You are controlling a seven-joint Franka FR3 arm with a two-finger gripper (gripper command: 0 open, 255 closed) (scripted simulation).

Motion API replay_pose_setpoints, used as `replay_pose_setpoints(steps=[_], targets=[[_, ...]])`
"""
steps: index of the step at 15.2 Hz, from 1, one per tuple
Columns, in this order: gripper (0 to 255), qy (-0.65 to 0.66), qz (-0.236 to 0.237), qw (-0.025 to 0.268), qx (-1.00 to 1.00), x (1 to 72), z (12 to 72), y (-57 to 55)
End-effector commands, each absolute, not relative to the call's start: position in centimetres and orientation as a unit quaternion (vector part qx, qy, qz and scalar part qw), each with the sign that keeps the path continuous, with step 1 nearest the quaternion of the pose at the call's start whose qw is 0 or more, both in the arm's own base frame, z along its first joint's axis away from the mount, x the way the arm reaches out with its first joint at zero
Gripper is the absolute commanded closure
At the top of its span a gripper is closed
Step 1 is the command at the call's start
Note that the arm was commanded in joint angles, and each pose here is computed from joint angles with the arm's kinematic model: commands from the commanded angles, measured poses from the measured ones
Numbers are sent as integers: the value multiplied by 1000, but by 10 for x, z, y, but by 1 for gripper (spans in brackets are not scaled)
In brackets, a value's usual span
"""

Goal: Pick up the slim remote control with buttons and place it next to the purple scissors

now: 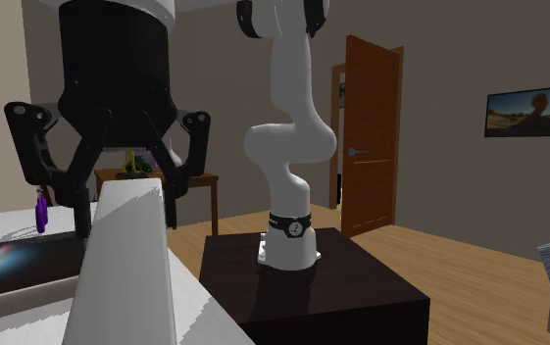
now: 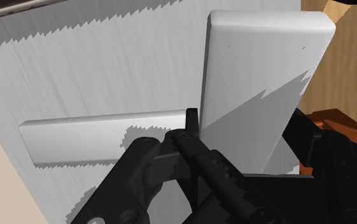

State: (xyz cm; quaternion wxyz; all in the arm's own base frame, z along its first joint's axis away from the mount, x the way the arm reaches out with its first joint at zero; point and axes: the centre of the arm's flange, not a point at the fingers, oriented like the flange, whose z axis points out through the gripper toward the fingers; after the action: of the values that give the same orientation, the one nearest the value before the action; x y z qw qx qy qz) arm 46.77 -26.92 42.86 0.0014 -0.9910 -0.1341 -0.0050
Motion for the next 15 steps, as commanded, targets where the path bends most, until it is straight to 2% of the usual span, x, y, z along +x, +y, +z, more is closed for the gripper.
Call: replay_pose_setpoints(steps=[1, 15], targets=[[255, -134, -5, 1, -991, 468, 439, -269], [255, -134, -5, 1, -991, 468, 513, -269]])
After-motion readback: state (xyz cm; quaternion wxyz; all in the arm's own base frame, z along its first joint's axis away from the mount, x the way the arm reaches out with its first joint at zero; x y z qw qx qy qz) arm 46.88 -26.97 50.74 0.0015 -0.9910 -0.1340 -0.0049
